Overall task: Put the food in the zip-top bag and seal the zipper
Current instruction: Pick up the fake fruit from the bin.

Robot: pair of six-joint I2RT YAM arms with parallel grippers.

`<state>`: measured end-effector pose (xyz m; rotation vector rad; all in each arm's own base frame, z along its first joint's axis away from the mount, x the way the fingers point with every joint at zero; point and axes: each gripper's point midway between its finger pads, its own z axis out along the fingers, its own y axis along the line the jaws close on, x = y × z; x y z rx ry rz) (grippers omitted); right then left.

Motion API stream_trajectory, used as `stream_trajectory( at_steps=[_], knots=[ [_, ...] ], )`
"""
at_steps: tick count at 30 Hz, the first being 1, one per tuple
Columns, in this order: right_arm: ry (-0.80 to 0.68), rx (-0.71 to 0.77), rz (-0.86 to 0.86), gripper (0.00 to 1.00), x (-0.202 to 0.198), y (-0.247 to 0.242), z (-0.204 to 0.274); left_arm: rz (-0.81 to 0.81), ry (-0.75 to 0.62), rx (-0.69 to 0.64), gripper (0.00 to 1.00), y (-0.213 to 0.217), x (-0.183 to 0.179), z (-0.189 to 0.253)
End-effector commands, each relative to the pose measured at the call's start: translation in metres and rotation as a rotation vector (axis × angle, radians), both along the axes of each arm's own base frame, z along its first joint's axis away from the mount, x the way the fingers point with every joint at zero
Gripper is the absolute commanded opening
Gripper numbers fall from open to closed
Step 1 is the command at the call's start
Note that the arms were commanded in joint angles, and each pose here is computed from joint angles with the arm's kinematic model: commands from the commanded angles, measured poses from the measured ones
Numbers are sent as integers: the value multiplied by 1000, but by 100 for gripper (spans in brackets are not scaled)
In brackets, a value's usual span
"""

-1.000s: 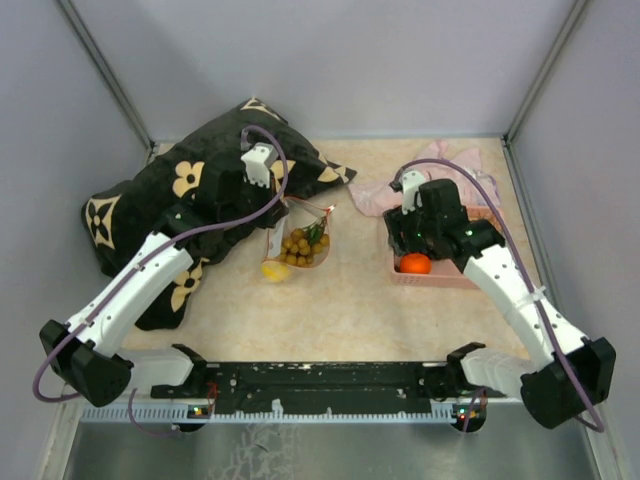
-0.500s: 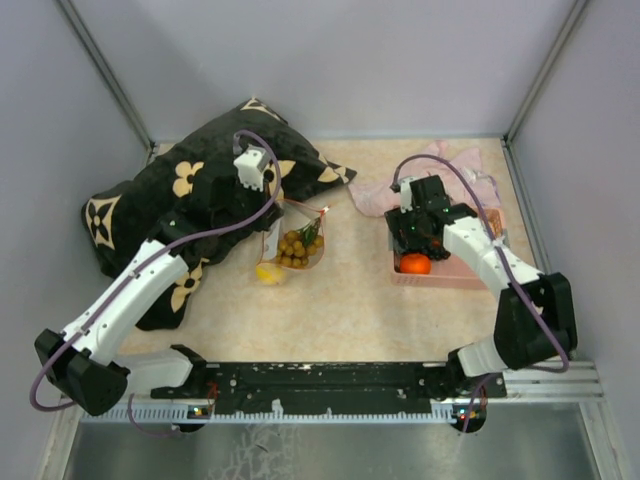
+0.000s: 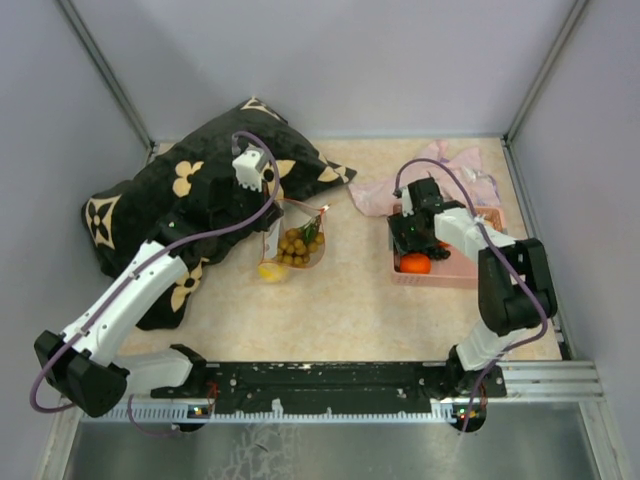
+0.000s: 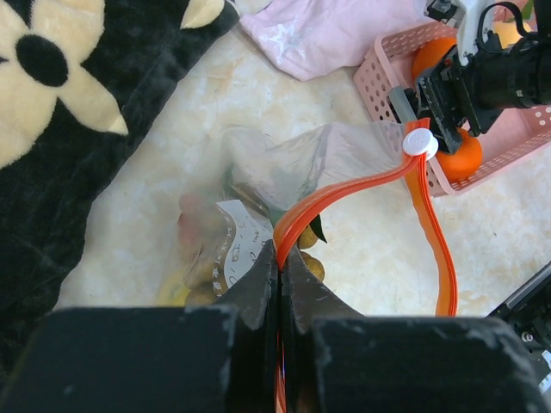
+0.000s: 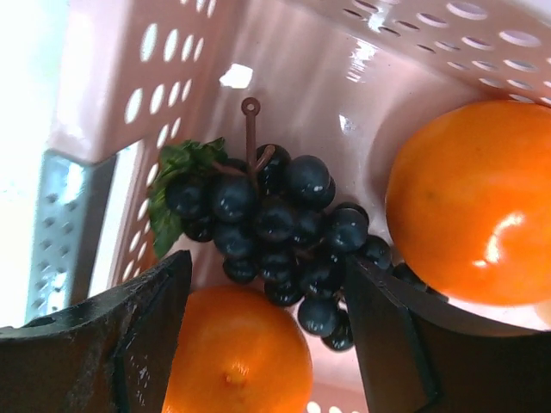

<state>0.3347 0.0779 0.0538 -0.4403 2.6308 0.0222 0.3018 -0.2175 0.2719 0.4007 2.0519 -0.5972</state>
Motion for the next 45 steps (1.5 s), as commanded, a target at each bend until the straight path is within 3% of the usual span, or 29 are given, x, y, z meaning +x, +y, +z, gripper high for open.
stream_trajectory(
  at_steps=[1, 8, 15, 27, 31, 45],
  knots=[
    [-37, 11, -7, 71, 24, -2, -9, -13, -74, -45, 0, -1, 1, 22],
    [25, -10, -31, 72, 23, -8, -37, -20, -71, -49, 0, -2, 1, 21],
    [15, 5, -115, 68, 23, -20, -35, -27, -61, -55, 0, -3, 1, 19],
    [-35, 56, -195, 29, 20, -27, -23, -52, -61, -72, 0, -7, -3, 22],
    [-129, 69, -211, 17, 23, -30, 11, -59, -58, -77, 0, -7, -4, 19],
    [-418, 161, -166, 0, 15, -25, 120, -106, -54, -103, 0, -14, -9, 21]
  ],
)
